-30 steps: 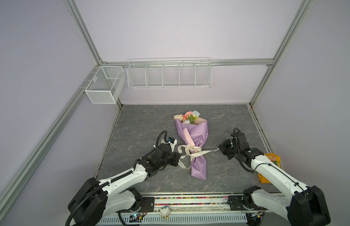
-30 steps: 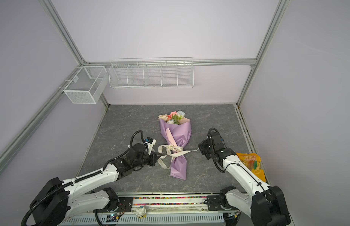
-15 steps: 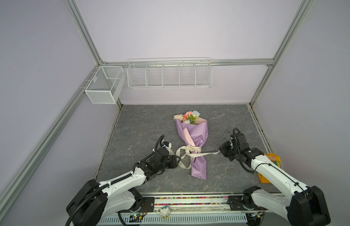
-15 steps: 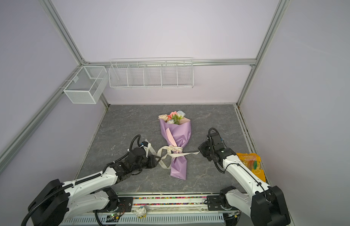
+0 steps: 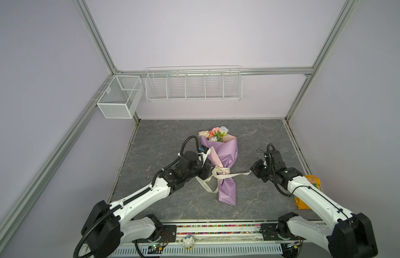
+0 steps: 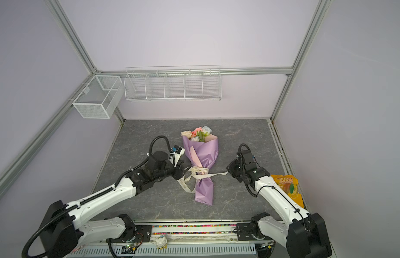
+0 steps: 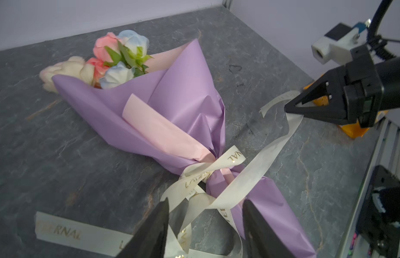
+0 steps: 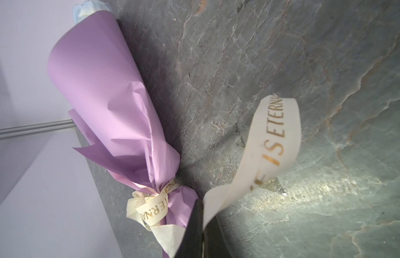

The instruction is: Tie the bouquet of fake flowers

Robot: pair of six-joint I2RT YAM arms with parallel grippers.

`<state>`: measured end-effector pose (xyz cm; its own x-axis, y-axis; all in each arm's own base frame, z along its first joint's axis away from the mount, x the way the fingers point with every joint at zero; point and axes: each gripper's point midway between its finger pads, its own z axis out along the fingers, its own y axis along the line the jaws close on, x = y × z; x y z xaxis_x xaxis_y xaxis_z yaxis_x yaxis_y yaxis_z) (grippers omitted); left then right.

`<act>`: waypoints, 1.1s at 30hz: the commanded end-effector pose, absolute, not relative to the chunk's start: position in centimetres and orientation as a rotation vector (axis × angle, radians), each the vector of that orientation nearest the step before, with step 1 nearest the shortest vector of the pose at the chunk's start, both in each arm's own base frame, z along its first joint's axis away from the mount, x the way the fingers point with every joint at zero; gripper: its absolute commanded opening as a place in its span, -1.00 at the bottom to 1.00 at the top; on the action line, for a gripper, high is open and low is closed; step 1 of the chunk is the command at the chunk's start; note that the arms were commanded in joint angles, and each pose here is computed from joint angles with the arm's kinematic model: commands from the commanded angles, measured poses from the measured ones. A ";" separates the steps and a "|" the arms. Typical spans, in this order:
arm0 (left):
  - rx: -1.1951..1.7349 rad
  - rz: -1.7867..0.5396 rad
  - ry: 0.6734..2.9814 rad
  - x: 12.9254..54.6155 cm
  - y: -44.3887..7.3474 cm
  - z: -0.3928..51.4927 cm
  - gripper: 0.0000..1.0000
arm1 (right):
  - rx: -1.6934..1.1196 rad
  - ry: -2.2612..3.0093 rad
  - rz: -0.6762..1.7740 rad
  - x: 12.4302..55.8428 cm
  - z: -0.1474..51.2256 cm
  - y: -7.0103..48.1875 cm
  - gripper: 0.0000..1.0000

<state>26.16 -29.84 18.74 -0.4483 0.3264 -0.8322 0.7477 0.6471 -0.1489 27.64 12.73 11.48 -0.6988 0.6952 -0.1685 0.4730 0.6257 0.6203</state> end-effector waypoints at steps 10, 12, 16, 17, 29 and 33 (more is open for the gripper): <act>1.519 -0.388 2.072 26.6 -32.3 11.5 0.02 | 0.908 2.467 0.788 28.0 11.9 12.9 -0.88; 1.529 -0.379 2.063 26.9 -32.8 11.1 0.03 | 0.906 2.471 0.790 28.0 11.9 13.0 -0.88; 1.541 -0.345 2.049 27.5 -33.6 10.3 0.05 | 0.907 2.474 0.802 28.1 11.9 13.3 -0.88; 1.535 -0.307 2.048 27.9 -33.7 10.1 0.05 | 0.915 2.474 0.801 28.1 11.8 13.2 -0.88; 1.551 -0.265 2.023 28.5 -35.5 9.7 -0.22 | 0.939 2.480 0.800 28.1 11.4 13.2 -0.88; 1.558 -0.288 2.026 28.2 -35.7 9.8 -0.48 | 0.942 2.485 0.794 28.0 11.2 13.2 -0.88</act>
